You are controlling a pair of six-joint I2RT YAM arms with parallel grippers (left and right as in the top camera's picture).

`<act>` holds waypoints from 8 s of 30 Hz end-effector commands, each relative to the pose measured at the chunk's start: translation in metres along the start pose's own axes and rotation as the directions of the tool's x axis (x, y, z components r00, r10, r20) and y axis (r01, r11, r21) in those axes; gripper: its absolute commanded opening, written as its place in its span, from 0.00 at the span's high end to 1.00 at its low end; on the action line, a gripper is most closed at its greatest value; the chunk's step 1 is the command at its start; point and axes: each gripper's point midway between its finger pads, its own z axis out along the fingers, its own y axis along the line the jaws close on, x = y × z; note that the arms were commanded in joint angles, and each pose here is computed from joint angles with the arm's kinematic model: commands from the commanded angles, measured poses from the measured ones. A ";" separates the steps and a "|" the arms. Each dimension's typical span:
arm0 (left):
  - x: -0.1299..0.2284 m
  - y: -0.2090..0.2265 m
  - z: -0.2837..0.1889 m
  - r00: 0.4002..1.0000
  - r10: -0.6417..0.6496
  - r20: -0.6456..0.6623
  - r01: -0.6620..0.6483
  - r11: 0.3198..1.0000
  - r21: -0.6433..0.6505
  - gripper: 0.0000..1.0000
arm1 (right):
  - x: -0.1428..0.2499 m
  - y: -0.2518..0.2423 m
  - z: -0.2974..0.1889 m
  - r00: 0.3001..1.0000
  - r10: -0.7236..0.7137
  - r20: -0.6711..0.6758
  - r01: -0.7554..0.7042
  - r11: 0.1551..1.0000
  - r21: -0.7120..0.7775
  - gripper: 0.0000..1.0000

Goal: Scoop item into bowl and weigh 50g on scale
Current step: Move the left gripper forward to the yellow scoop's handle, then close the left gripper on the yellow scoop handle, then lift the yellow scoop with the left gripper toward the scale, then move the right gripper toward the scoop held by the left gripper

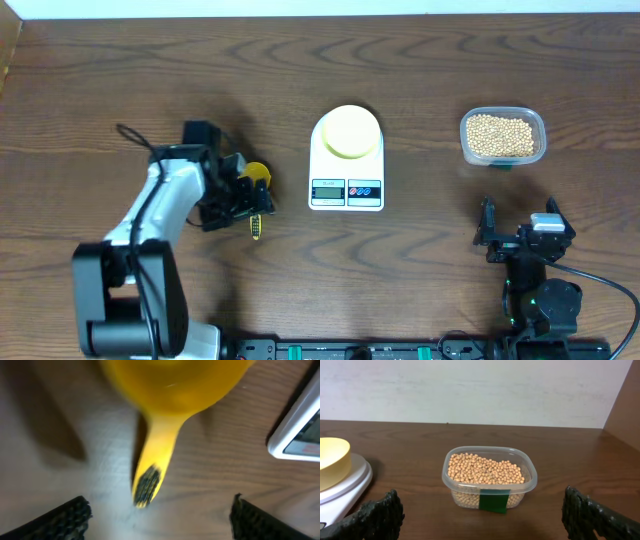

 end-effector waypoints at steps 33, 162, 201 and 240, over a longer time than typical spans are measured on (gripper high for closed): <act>-0.012 0.005 0.038 0.997 0.066 0.026 -0.066 0.998 0.005 0.41 | 0.001 0.002 0.000 1.000 -0.008 0.001 0.008 1.000 -0.008 0.01; 0.076 -0.189 -0.154 0.881 0.263 0.393 -0.467 0.615 0.635 0.93 | -0.003 0.042 -0.005 0.975 0.217 -0.038 -0.220 0.946 -0.240 0.01; 0.072 -0.196 -0.153 0.846 0.290 0.447 -0.523 0.611 0.594 0.93 | -0.153 0.122 -0.028 0.860 0.253 -0.444 -0.497 0.617 -0.610 0.01; 0.112 -0.283 -0.167 0.798 0.353 0.489 -0.602 0.428 0.674 0.93 | -0.133 0.208 -0.009 0.321 0.351 -0.879 -0.934 0.270 -0.233 0.41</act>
